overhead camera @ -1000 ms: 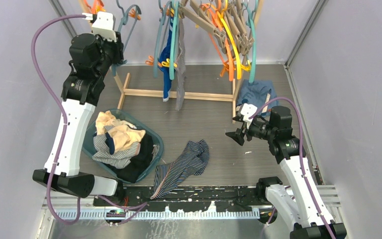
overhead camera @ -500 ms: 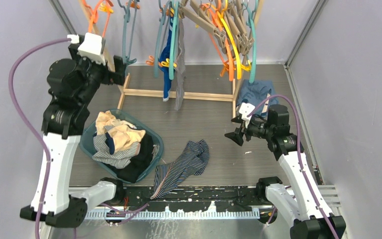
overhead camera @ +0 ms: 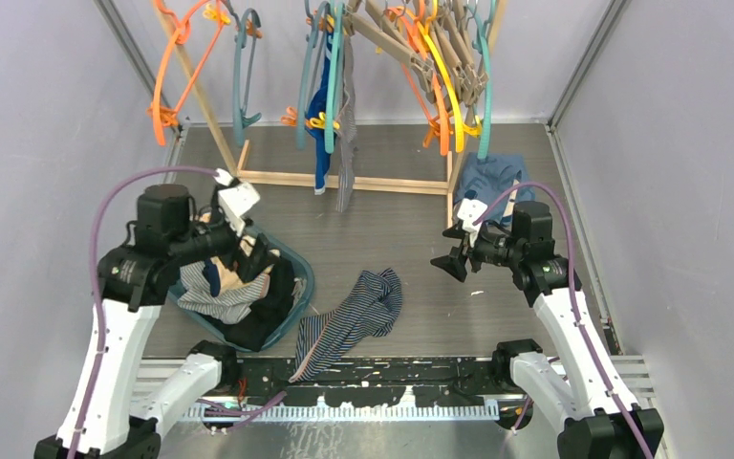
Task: Remove the underwear clipped to the hanger
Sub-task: Place the hanger at the clothesline, then pick up the underwear from the center of the board.
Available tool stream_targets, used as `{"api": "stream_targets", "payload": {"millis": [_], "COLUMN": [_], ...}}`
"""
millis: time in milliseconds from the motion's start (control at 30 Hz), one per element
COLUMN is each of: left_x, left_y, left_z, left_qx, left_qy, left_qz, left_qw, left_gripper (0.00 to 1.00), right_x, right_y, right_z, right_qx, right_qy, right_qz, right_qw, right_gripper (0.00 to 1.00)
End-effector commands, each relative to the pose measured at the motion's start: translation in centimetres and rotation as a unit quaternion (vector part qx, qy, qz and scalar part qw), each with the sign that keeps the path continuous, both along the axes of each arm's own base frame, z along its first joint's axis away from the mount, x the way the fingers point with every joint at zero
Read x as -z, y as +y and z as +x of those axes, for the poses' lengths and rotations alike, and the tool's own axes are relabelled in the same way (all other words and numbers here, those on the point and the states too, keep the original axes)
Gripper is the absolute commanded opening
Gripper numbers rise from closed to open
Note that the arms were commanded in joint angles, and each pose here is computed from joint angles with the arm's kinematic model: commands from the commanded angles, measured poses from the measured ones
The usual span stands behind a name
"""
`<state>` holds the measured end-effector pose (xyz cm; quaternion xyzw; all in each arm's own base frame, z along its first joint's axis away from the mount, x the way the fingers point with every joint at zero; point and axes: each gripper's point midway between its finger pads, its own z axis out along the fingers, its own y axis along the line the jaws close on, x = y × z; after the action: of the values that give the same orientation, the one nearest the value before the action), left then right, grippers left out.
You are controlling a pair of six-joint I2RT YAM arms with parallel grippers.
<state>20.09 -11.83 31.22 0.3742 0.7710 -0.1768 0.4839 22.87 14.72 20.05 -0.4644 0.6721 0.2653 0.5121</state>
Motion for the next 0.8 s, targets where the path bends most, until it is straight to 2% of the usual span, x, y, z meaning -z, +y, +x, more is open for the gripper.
{"api": "stream_targets", "payload": {"millis": [0, 133, 300, 567, 767], "left_x": [4.1, 7.6, 12.4, 19.7, 24.4], "left_y": [-3.1, -5.6, -9.9, -16.4, -19.3], "left_z": [-3.5, -3.4, -3.5, -5.0, -5.4], "left_qx": [0.132, 0.185, 0.259, 0.346, 0.366], "left_qy": [0.069, 0.083, 0.071, 0.06, 0.076], "left_qz": [-0.003, 0.047, 0.122, 0.156, 0.183], "left_qw": [0.989, 0.978, 0.955, 0.923, 0.909], "left_gripper": [0.95, 0.94, 0.94, 0.99, 0.99], "right_x": [-0.3, 0.2, 1.0, 1.2, 1.6], "right_y": [0.1, -0.1, -0.6, -1.5, -1.7], "right_z": [0.6, 1.0, 1.6, 2.2, 2.3], "right_qx": [-0.001, 0.007, 0.024, 0.044, 0.047], "right_qy": [-0.017, -0.01, -0.001, 0.001, 0.004], "right_qz": [-0.001, -0.007, -0.018, -0.022, -0.023], "right_qw": [1.0, 1.0, 1.0, 0.999, 0.999], "right_gripper": [0.73, 0.73, 0.73, 0.73, 0.73]}}
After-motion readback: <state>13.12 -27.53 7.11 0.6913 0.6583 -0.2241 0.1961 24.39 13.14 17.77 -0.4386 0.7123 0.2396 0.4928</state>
